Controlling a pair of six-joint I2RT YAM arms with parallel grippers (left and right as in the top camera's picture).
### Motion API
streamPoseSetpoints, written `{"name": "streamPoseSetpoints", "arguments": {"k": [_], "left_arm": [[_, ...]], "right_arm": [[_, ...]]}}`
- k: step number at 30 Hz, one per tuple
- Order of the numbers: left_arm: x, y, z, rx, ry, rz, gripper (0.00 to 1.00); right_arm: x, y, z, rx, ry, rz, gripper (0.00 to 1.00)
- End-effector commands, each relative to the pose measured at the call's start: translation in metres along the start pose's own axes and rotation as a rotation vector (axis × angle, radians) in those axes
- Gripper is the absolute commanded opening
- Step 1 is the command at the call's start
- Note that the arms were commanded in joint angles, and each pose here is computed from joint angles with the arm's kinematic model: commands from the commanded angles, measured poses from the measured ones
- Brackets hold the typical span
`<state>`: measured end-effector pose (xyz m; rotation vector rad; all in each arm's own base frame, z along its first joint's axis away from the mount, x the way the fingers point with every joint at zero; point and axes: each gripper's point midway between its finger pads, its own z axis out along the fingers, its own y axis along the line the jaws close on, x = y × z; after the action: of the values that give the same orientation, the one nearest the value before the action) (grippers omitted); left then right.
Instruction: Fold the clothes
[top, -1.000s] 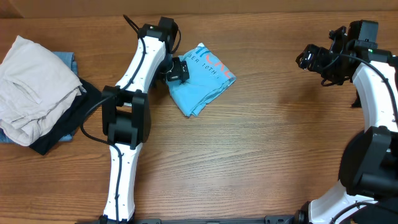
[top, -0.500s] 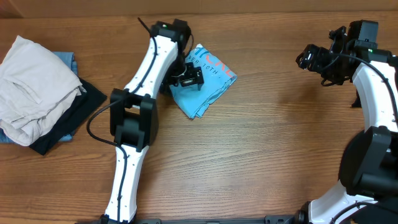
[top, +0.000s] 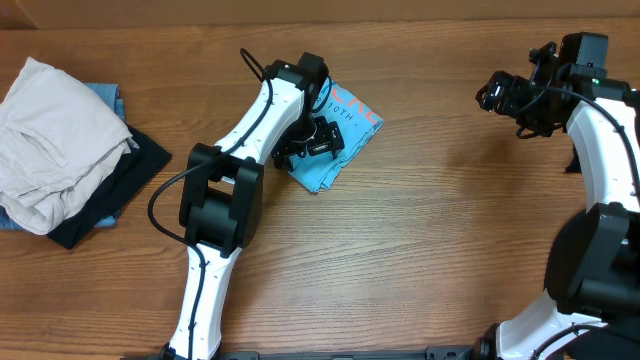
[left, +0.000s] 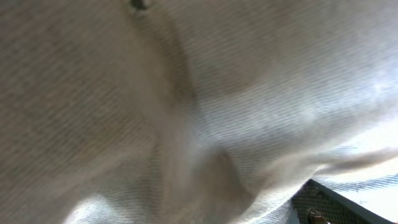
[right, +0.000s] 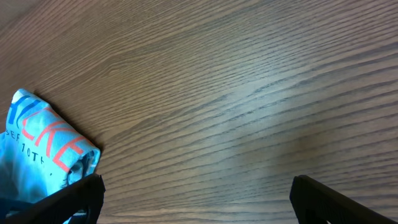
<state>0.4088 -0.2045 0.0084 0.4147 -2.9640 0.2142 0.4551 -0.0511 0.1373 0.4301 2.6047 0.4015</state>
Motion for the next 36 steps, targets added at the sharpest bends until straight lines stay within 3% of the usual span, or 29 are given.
{"name": "streamPoseSetpoints", "arguments": {"k": [1, 4, 5, 7, 8, 9, 10, 13, 17, 21, 25, 26, 36], "left_arm": [[0.007, 0.035, 0.039, -0.113, 0.067, -0.083, 1.00], [0.008, 0.040, 0.056, -0.114, 0.065, -0.110, 0.98], [0.006, 0.039, 0.059, -0.106, 0.053, -0.112, 0.92], [0.000, 0.037, 0.060, -0.098, 0.029, -0.107, 0.70], [-0.003, 0.038, 0.061, -0.107, 0.011, -0.105, 0.37], [-0.004, 0.038, 0.061, -0.108, 0.008, -0.103, 0.16], [-0.004, 0.039, 0.061, -0.112, 0.005, -0.103, 0.04], [-0.009, 0.040, 0.061, -0.114, -0.012, -0.056, 0.04], [-0.039, 0.050, 0.042, -0.195, -0.142, 0.011, 0.04], [-0.074, 0.022, -0.029, -0.147, -0.352, 0.119, 0.04], [-0.086, 0.012, -0.096, -0.112, -0.505, 0.171, 0.04], [-0.087, 0.014, -0.131, -0.081, -0.568, 0.174, 0.04], [-0.110, 0.089, -0.229, -0.042, -0.729, 0.042, 0.04]], "right_arm": [[-0.006, 0.002, -0.004, 0.006, -0.020, -0.005, 1.00], [-0.006, 0.002, -0.004, 0.006, -0.020, -0.005, 1.00], [-0.006, 0.002, -0.004, 0.006, -0.020, -0.005, 1.00], [-0.006, 0.002, -0.004, 0.006, -0.020, -0.005, 1.00], [-0.006, 0.002, -0.004, 0.006, -0.020, -0.005, 1.00], [-0.006, 0.002, -0.004, 0.006, -0.020, -0.005, 1.00], [-0.006, 0.002, -0.004, 0.006, -0.020, -0.005, 1.00], [-0.006, 0.002, -0.004, 0.006, -0.020, -0.005, 1.00], [-0.006, 0.002, -0.004, 0.006, -0.020, -0.005, 1.00], [-0.006, 0.002, -0.004, 0.006, -0.020, -0.005, 1.00], [-0.006, 0.002, -0.004, 0.006, -0.020, -0.005, 1.00], [-0.006, 0.002, -0.004, 0.006, -0.020, -0.005, 1.00], [-0.006, 0.002, -0.004, 0.006, -0.020, -0.005, 1.00]]}}
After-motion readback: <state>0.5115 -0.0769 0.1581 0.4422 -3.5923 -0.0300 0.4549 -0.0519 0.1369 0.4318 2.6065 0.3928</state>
